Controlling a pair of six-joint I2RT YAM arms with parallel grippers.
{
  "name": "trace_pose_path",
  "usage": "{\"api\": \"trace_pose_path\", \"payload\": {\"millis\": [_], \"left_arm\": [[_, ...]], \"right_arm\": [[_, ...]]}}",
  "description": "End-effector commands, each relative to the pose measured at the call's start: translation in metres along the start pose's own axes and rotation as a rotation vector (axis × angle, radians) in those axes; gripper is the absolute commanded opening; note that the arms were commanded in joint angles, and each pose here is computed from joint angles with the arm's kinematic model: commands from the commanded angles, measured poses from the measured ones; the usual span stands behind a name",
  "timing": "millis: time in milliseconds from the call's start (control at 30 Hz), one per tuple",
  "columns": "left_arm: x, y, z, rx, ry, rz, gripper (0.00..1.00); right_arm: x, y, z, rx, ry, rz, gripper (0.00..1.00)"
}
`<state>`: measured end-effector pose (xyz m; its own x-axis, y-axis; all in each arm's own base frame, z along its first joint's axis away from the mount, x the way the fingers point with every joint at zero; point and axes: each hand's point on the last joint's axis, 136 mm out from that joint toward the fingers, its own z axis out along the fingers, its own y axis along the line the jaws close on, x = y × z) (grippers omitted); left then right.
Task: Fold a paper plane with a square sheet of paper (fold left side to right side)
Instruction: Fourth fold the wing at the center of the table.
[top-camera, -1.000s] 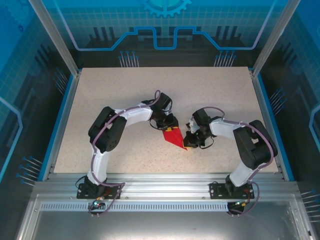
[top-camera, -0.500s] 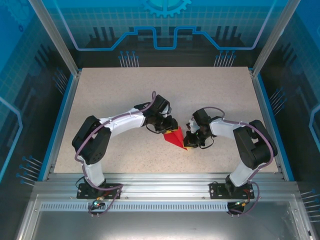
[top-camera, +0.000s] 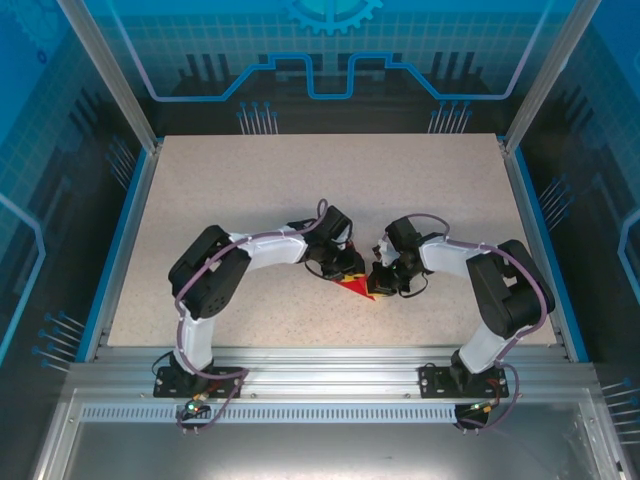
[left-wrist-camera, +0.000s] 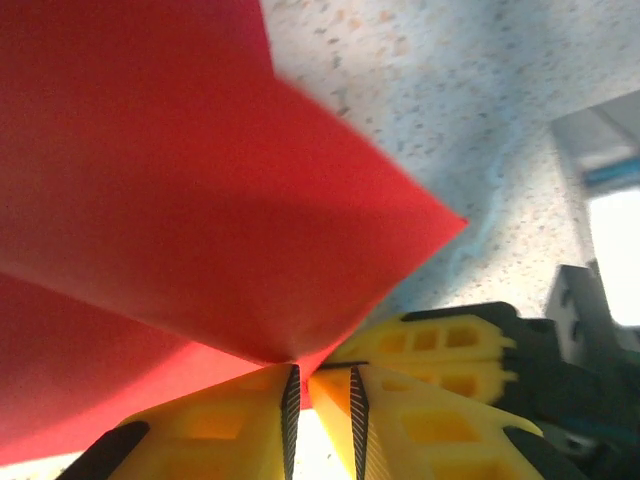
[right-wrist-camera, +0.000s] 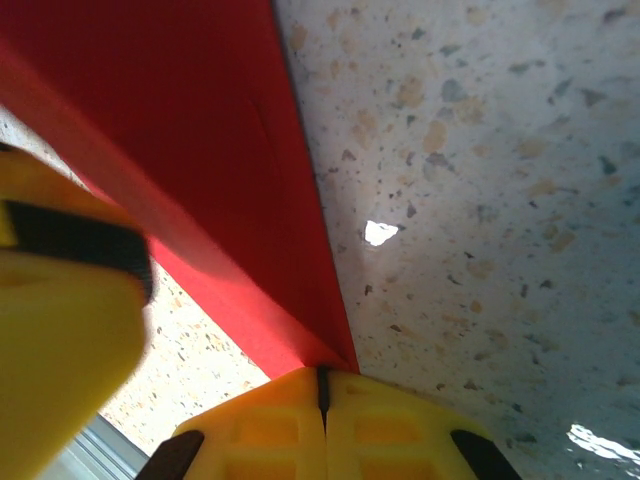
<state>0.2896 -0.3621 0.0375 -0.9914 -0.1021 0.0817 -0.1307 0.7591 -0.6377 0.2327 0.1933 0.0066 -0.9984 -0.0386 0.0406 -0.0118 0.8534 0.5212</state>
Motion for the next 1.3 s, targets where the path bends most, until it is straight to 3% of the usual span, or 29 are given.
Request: {"api": "trace_pose_path", "payload": {"millis": [0, 600, 900, 1267], "left_arm": [[-0.002, -0.016, 0.005, 0.046, 0.016, 0.002, 0.25], [-0.014, 0.026, 0.017, -0.090, 0.004, -0.017, 0.23], [-0.042, 0.059, 0.005, -0.126, -0.035, -0.052, 0.23], [-0.090, 0.067, -0.016, -0.122, -0.095, -0.048, 0.23]], "right_arm": [[0.026, -0.056, 0.017, 0.214, 0.075, 0.081, 0.05], [0.029, -0.062, 0.014, 0.256, 0.086, 0.079, 0.05], [0.032, -0.064, 0.013, 0.265, 0.094, 0.083, 0.04], [0.035, -0.064, 0.014, 0.266, 0.101, 0.082, 0.04]]}}
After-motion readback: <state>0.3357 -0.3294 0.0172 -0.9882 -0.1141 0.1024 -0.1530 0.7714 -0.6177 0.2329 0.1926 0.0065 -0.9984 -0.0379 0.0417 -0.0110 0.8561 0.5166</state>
